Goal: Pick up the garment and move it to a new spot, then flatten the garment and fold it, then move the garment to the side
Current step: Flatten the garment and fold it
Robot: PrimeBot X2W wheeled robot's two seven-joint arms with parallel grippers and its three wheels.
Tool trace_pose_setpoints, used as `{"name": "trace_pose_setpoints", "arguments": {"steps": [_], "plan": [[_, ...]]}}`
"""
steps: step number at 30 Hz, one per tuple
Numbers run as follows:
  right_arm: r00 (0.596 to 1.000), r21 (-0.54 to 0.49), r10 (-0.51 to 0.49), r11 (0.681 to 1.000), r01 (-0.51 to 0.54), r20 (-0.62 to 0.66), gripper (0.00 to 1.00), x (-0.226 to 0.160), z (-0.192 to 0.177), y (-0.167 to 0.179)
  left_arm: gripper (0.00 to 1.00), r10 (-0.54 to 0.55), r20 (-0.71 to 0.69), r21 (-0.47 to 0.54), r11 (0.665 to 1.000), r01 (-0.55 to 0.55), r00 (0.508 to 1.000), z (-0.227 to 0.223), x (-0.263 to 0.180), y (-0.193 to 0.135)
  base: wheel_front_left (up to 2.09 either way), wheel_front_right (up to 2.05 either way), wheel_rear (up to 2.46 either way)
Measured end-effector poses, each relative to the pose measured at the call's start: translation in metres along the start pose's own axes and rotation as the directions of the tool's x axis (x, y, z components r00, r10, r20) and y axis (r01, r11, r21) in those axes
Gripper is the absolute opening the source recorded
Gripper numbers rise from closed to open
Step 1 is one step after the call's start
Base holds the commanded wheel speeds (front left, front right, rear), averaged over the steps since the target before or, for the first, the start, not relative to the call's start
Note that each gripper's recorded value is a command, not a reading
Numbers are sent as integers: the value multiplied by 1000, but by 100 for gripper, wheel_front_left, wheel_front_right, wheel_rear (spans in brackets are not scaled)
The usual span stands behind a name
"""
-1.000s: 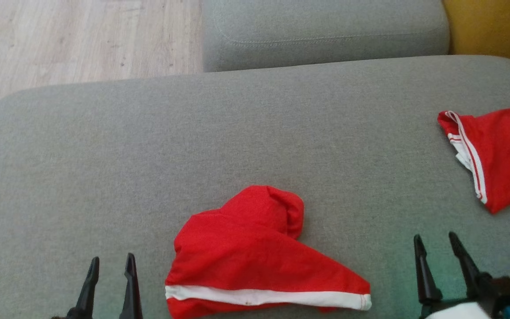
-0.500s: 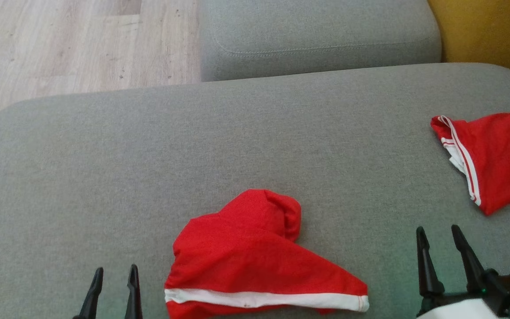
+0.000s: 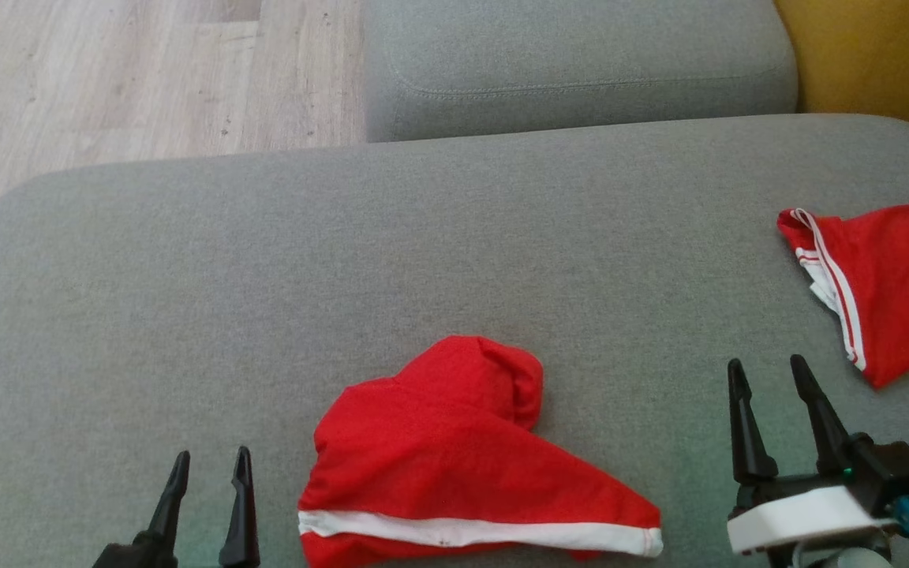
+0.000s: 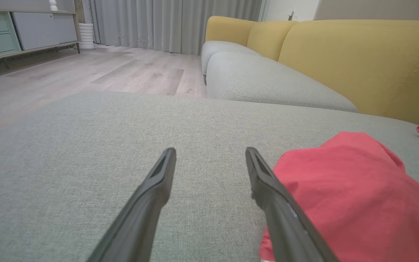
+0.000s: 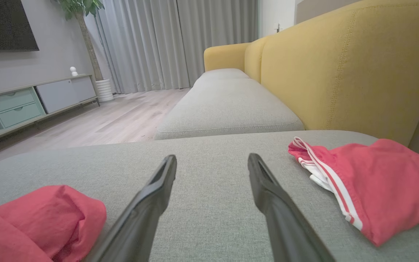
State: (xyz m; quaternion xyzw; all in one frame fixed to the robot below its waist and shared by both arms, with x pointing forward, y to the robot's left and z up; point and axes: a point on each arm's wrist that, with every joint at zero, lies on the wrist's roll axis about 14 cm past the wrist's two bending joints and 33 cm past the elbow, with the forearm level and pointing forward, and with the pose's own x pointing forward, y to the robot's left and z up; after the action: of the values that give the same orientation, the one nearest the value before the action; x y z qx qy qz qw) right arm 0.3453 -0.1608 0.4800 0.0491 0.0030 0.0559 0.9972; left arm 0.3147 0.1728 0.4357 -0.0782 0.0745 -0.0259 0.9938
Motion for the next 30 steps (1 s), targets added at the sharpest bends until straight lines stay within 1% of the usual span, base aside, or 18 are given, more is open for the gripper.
{"name": "trace_pose_setpoints", "arguments": {"steps": [8,10,12,14,16,17,19,20,21,26,30], "plan": [[1000,10,18,1000,-18,-2,100,0,-1,7,100,1,1,-4,1000,-1,1000,0,-2,1,0,0,0],[997,26,38,999,-36,-65,100,-2,-11,14,100,-5,-26,-16,1000,4,1000,-8,-4,-1,0,0,0],[980,32,87,996,-83,-180,100,-9,-29,29,100,-31,-97,-12,999,30,995,-21,-9,-7,0,0,0],[945,50,127,992,-118,-302,100,-26,-51,42,100,-68,-177,-27,998,64,982,-36,-14,-16,0,0,0],[876,51,172,985,-167,-451,100,-55,-80,51,100,-108,-227,-41,994,101,968,-42,-18,-24,0,0,0],[843,70,178,984,-166,-508,100,-69,-91,51,100,-122,-246,-54,992,112,962,-44,-18,-27,0,0,0],[783,96,187,982,-162,-593,100,-91,-108,52,100,-146,-275,-62,989,134,950,-46,-18,-30,0,0,0],[763,95,188,982,-164,-618,100,-98,-112,51,100,-152,-283,-65,988,139,947,-46,-17,-31,0,0,0],[755,96,186,982,-162,-629,100,-100,-113,50,100,-158,-292,-71,987,143,943,-47,-17,-32,0,0,0],[773,116,190,982,-151,-606,100,-86,-105,54,100,-187,-344,-92,982,165,920,-58,-16,-39,0,0,0],[768,148,217,976,-159,-602,100,-81,-106,65,100,-194,-374,-94,981,171,907,-64,-16,-39,0,0,0]]}}
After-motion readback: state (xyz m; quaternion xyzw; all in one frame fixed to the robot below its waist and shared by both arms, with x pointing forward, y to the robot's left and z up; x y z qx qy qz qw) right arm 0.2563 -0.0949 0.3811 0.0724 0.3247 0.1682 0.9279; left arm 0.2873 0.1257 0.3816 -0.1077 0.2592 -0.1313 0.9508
